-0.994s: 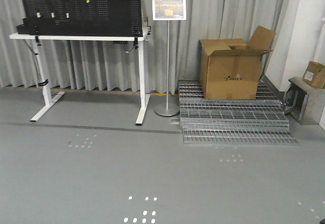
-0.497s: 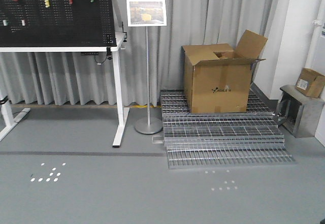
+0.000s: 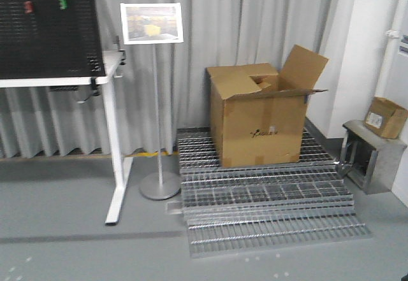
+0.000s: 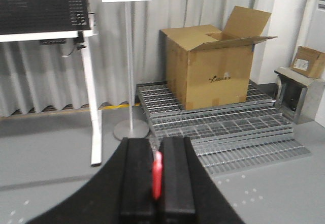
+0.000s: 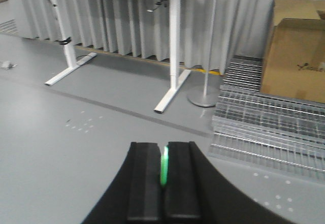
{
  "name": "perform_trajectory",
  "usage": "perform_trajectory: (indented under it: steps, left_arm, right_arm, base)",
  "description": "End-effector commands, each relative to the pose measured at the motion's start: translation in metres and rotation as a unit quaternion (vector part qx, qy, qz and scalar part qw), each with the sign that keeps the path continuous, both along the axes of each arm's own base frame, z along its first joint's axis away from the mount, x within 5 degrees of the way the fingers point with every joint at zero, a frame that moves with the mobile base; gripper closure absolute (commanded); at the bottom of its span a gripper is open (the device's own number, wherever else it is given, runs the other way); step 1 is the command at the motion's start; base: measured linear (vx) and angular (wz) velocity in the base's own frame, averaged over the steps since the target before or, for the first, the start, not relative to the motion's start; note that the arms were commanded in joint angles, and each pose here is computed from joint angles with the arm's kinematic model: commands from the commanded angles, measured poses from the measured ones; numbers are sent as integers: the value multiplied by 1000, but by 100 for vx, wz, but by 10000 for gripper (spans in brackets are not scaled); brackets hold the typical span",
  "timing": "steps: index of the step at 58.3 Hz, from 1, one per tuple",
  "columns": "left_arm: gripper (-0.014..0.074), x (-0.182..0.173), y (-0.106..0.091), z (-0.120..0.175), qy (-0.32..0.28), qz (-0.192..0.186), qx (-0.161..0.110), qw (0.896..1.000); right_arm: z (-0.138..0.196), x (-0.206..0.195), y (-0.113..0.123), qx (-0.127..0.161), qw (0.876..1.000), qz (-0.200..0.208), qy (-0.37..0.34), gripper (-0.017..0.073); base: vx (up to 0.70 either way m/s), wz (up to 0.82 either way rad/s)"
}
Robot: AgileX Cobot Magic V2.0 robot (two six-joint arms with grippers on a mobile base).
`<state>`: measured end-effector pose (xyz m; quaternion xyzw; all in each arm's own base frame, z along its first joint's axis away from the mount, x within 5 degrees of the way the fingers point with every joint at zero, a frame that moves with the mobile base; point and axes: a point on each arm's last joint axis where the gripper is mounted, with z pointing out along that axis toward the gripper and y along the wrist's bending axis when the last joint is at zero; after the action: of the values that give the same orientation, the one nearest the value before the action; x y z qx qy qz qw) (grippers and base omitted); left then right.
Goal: Sort red and green spoons into left cabinet
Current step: 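Drive across the room toward the white cabinet, then approach the open cabinet shelf with the blue tray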
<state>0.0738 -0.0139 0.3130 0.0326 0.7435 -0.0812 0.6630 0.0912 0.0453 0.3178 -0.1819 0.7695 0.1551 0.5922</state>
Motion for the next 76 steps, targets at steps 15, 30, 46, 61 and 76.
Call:
perform_trajectory:
  steps: [15,30,46,61,76]
  left_arm:
    - [597,1,2,15,-46,11,-14,999]
    - [597,1,2,16,-48,11,-14,999]
    - [597,1,2,16,-48,11,-14,999]
    - [597,1,2,16,-48,11,-14,999]
    - [597,1,2,16,-50,12,-15,999]
  right_arm:
    - [15,3,-2,18,999,-16,-40,563]
    - [15,2,-2,17,999,-16,-39,563]
    - [15,3,-2,17,999,-16,-40,563]
    - [15,3,-2,17,999,-16,-40,563]
    - [15,3,-2,17,999,-16,-39,563]
  base:
    - [59,-41]
    - [57,-61]
    - [53,-65]
    - [50,-64]
    - [47,-66]
